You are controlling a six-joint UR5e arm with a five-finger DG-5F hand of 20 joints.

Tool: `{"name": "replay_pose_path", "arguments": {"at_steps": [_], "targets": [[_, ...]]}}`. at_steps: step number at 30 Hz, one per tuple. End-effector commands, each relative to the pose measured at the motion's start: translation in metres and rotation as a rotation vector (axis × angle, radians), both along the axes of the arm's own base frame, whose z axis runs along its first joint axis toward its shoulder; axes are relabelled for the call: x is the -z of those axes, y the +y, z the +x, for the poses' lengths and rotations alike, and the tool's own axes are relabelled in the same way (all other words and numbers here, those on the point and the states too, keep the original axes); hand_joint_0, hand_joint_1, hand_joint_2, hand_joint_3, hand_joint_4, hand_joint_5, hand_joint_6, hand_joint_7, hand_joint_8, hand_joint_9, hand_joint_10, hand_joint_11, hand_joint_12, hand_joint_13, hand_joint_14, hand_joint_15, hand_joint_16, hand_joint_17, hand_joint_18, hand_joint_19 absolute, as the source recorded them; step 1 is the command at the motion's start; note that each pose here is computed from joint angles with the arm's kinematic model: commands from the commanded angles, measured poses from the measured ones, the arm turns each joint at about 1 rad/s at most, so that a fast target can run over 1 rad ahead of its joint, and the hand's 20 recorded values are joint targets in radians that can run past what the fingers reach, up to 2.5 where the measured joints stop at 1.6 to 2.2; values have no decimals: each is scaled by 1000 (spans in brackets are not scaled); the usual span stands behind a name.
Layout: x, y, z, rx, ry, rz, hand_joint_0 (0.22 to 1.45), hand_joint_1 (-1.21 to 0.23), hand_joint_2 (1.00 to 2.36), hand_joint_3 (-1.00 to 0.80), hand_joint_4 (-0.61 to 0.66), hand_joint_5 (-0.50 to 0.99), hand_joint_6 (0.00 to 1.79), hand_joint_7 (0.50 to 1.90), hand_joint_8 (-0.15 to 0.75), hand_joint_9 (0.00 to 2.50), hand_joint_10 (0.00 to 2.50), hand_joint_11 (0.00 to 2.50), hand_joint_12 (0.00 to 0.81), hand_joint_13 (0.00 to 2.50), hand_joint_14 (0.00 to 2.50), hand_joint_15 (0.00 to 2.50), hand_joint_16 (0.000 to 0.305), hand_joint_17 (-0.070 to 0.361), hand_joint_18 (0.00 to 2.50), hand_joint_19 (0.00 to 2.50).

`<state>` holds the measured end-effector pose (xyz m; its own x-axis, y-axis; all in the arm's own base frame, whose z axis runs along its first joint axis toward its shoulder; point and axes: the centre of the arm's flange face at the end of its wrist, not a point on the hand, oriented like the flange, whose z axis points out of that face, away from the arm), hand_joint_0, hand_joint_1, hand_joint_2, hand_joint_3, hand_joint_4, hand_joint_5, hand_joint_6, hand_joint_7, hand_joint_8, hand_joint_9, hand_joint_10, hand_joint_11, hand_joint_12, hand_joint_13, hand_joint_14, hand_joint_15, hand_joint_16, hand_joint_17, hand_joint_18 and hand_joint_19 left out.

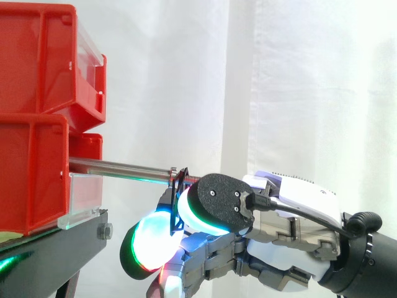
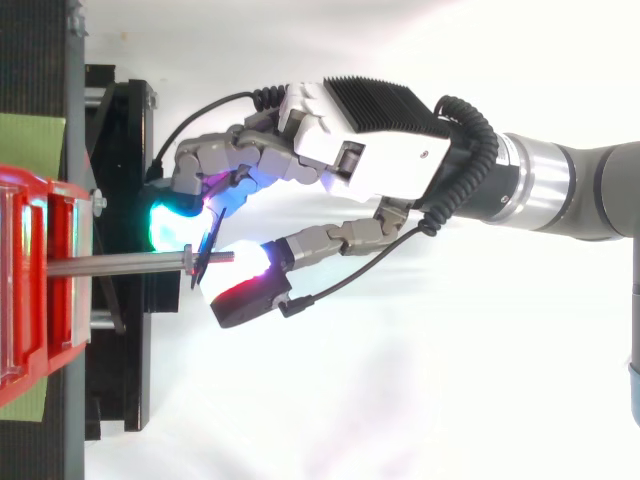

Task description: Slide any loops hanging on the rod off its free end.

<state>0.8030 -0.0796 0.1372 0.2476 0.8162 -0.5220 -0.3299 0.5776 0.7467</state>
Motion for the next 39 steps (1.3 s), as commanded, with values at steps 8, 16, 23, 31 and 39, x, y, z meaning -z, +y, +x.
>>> {"name": "replay_pose_path", "arguments": {"at_steps": [8, 16, 23, 31, 39], "targets": [[-3, -8, -1, -10, -4, 16, 542, -588, 1007, -405, 228, -91, 502, 1258, 303, 995, 16, 668, 331, 912, 17, 459, 55, 124, 787, 584], [-17, -15, -2, -26, -20, 2, 556, -593, 1009, -383, 224, -85, 501, 1281, 298, 1003, 15, 669, 326, 923, 18, 463, 54, 122, 793, 571], [-17, -15, -2, -27, -20, 0, 584, -660, 1014, -290, 171, -97, 568, 1280, 298, 1006, 13, 679, 323, 927, 18, 459, 53, 120, 805, 566], [-17, -15, -2, -26, -20, 1, 587, -704, 1015, -213, 162, -154, 753, 1045, 306, 986, 14, 700, 335, 943, 15, 451, 56, 126, 836, 548], [-14, -15, -3, -26, 2, 0, 590, -724, 1013, -65, 84, -176, 874, 896, 330, 1008, 12, 700, 356, 970, 15, 427, 62, 139, 902, 509]]}}
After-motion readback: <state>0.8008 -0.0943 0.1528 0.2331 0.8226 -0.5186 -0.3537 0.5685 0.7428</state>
